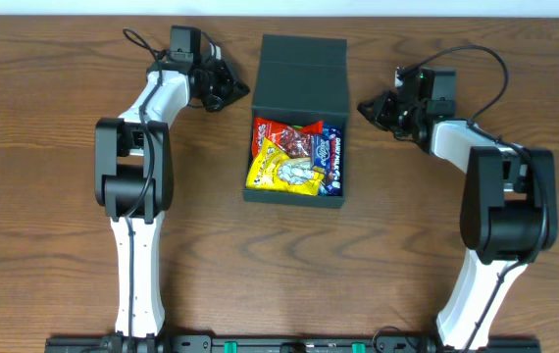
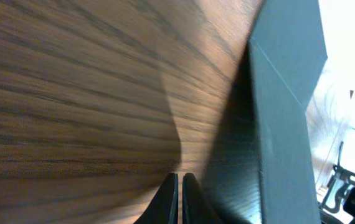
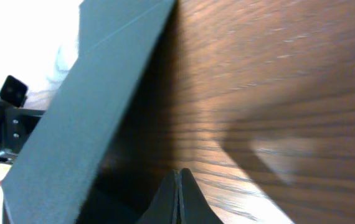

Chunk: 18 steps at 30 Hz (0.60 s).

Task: Pack container
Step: 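Move both grippers to the box lid's back edges, then push the lid forward with both grippers to close the box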

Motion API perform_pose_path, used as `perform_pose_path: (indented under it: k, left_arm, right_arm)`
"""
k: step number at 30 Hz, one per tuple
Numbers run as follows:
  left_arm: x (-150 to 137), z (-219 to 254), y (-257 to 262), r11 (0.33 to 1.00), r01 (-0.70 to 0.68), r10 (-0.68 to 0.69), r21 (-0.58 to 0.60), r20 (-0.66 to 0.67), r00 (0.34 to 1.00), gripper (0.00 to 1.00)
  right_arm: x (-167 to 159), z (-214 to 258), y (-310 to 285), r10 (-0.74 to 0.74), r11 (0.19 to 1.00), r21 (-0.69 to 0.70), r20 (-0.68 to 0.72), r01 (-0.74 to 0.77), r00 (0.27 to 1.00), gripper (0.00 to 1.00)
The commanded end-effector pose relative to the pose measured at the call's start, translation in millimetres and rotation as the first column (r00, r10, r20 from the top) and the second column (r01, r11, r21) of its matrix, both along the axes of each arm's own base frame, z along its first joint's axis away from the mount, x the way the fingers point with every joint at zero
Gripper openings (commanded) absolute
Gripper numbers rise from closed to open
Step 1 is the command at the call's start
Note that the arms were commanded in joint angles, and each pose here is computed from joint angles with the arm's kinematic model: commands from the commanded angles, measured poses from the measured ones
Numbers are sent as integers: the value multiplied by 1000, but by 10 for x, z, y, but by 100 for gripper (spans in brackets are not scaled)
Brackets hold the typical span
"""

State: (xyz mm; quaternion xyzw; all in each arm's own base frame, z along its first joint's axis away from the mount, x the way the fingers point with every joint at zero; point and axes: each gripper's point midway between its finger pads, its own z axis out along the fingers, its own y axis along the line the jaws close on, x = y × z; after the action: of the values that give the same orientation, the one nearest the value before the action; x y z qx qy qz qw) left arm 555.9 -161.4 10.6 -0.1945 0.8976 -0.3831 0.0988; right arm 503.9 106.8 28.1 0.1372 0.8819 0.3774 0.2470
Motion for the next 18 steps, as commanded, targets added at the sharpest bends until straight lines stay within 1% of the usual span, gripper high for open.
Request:
perform_pose_path:
  k: [1,6,8,11,15,18]
  left_arm:
    - [-26,86,-191,998,53,-53,-25,17,998,5]
    - [-79,83,-302,997,75,-75,-28,9,997,5]
    - [-87,94,-313,996,85,-85,-35,13,996,6]
    - [-113,171,-374,988,139,-136,-73,46,990,6]
    - [-149,348,-433,968,215,-202,-127,108,973,6]
    - [-125,500,-384,963,231,-210,-141,148,966,6]
  right_arm:
    - [-55,-73,249,45,997,63,-29,-43,999,1]
    - [-25,-69,381,68,991,113,-10,-67,998,1]
    - [25,34,420,89,987,132,47,-95,995,1]
    - [105,242,485,125,976,158,156,-150,980,1]
    - [72,397,552,192,954,184,233,-237,953,1]
    - [46,537,572,237,931,200,300,-304,924,1]
